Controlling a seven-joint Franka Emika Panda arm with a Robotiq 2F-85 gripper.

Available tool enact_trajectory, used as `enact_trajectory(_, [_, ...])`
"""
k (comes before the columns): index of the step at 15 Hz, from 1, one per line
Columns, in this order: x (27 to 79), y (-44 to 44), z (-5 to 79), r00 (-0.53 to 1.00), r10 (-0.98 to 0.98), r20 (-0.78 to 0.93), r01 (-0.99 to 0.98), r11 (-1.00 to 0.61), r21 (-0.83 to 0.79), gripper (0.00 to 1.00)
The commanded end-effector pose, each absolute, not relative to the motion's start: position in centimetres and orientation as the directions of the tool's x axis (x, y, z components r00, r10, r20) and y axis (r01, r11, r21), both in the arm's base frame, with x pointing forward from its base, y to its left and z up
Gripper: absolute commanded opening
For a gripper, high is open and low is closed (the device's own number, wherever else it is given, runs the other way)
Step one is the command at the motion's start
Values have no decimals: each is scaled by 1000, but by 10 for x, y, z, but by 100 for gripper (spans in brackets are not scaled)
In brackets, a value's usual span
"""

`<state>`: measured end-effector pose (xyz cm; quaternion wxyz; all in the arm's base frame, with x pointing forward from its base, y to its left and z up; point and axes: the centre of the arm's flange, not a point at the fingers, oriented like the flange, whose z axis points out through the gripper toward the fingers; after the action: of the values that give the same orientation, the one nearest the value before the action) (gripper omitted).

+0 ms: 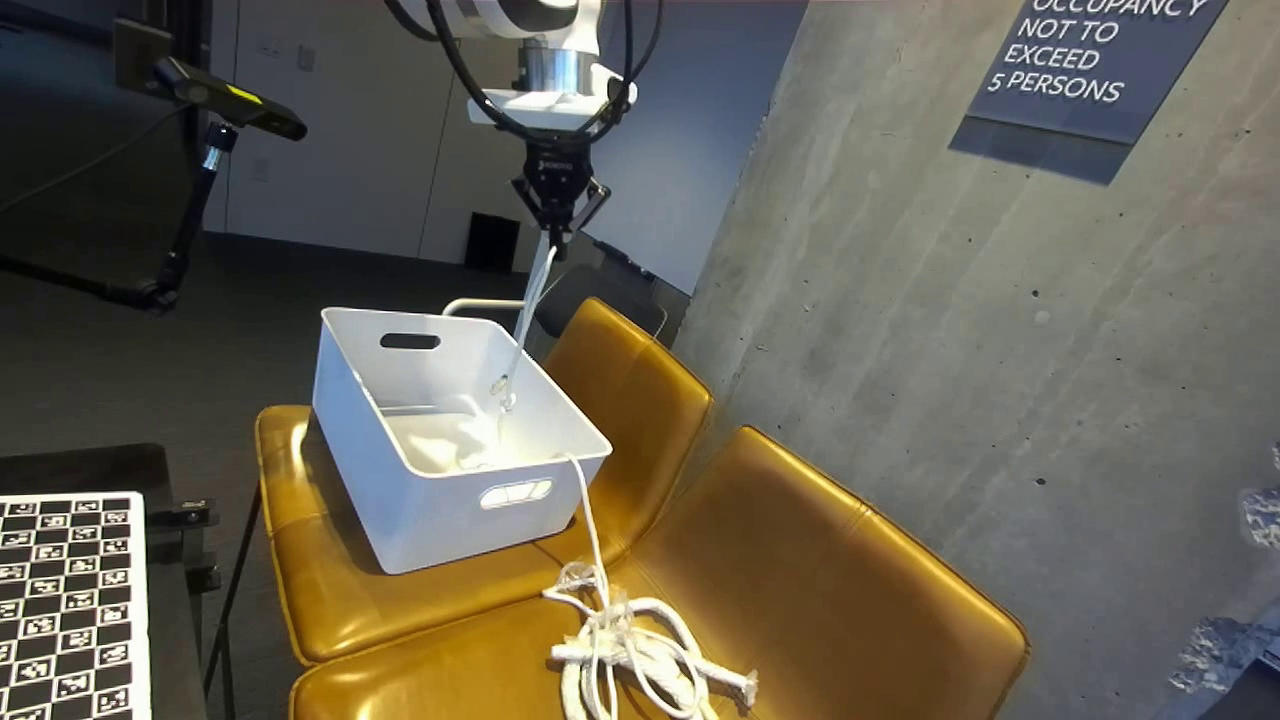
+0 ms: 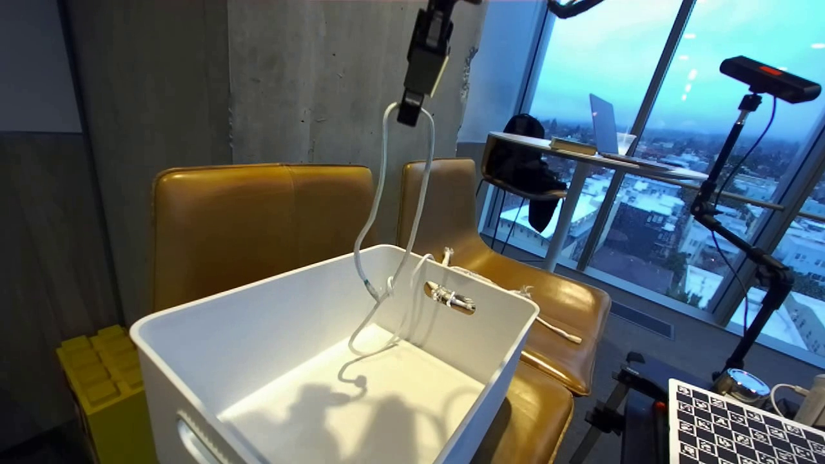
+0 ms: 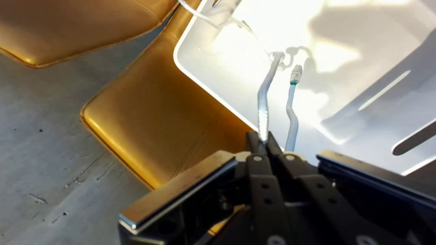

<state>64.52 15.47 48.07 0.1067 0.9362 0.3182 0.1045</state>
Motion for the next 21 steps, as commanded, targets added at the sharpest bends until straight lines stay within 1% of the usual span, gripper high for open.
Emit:
enact_trajectory(1, [623,137,463,769,619,158,581,-781,229,29])
enact_trajectory(2, [622,131,458,773,613,164,575,-786,226,29])
enact_trajectory(5, [627,101,453,781,589,205,555,-807,204,49])
enact_trajectory(8, [631,53,448,800,551,238,525,-834,168,70])
enact_trajectory(11, [627,-2,428,793,575,201,565,-818,110,93])
enact_trajectory(12, [627,-18,423,774,608,177,604,-793,85,99])
enact_trajectory(14, [633,-45,414,717,682,140,684,-728,45,100])
enact_trajectory(16, [645,-67,406,650,755,83,755,-654,39,100])
enact_trajectory(21, [684,-101,365,523,851,-41,847,-514,134,100])
